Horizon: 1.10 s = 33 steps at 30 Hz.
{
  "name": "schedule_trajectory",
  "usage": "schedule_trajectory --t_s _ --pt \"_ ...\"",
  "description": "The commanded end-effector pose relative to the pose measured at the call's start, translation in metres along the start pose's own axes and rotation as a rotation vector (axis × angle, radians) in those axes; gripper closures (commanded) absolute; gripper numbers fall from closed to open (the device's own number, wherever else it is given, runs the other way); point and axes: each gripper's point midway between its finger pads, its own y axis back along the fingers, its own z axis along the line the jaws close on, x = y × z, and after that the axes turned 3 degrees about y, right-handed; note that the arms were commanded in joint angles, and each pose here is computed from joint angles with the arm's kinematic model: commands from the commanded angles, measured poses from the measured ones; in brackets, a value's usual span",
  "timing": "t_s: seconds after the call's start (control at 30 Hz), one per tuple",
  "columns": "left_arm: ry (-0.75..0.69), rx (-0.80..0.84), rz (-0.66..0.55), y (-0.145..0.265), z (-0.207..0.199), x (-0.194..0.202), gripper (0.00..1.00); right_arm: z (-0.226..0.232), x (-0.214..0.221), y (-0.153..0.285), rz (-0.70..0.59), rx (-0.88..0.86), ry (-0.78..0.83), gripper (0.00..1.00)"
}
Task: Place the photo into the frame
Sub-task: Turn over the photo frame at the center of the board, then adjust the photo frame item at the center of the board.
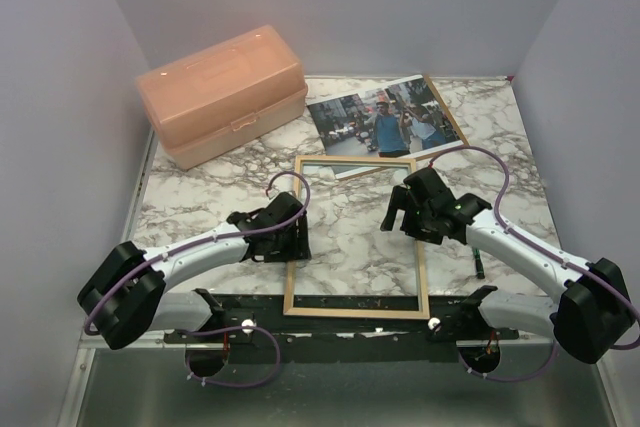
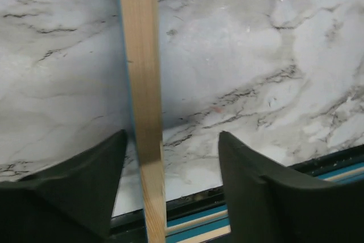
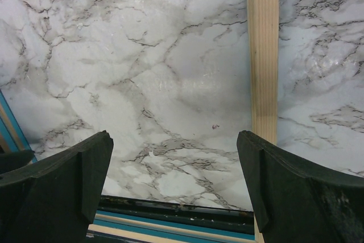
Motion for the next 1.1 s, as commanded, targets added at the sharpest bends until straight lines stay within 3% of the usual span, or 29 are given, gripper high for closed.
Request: schedule_trajectory --t_s 0.0,0.3,0.57,0.83,1.07 --pt "-0.008 0.149 -0.019 0.015 -0.035 -0.006 0.25 0.007 -0.01 0.005 -0.028 -0.025 -0.002 0.0" --pt "-0.03 0.228 -0.1 0.038 -0.054 -0.039 0.15 0.022 -0.029 -0.006 0.006 -0.09 0.03 0.0" --pt "0.025 0.29 -0.13 0.043 -0.043 -0.079 0.13 0.021 -0.07 -0.022 0.04 -0.185 -0.049 0.0" --pt "0.07 0.314 -0.153 0.037 -0.032 -0.125 0.14 -0.028 -0.143 -0.032 -0.029 -0.191 -0.224 0.0" --pt "0.108 0.292 -0.137 0.015 -0.027 -0.137 0.17 -0.083 -0.216 -0.053 -0.128 -0.195 -0.44 0.0"
